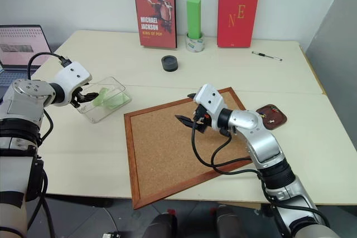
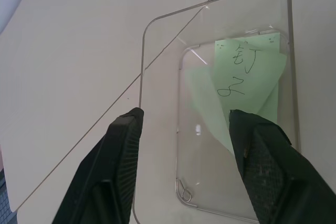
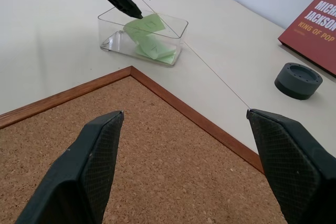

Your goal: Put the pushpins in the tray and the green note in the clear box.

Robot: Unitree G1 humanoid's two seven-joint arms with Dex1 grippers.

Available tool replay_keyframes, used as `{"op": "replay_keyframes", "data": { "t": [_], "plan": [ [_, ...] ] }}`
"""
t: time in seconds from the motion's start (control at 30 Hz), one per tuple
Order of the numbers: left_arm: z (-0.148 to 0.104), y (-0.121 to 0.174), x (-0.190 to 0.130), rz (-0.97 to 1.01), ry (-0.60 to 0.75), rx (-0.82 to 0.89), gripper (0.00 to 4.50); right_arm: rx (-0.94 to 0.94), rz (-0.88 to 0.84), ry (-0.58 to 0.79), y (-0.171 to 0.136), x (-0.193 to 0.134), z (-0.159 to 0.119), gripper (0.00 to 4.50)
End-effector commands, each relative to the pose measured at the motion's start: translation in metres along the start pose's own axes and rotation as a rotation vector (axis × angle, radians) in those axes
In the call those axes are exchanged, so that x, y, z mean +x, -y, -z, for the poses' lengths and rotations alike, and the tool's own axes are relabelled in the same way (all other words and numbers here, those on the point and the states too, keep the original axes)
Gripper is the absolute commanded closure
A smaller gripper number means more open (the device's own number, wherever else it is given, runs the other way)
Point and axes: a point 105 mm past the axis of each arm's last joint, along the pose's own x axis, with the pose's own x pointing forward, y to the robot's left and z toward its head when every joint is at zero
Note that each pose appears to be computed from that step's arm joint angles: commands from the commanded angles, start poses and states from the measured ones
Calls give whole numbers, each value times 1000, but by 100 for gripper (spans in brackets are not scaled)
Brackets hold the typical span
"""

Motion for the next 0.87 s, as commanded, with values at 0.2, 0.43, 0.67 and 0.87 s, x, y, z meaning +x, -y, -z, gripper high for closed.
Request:
{"op": "replay_keyframes", "data": {
  "t": [0.2, 0.43, 0.67, 0.87],
  "plan": [
    [-38, -18, -17, -23, 148, -6, 4, -20, 24, 92, 0, -3, -25, 51],
    [-93, -1, -24, 42, 459, -168, 4, 12, 113, 166, 5, -21, -34, 51],
    [-118, 73, -17, 194, 589, -135, 4, 20, 239, 145, 4, -67, -27, 51],
    [-130, 126, -17, 398, 675, -162, 4, 46, 282, 34, -7, -97, -6, 51]
  ]
}}
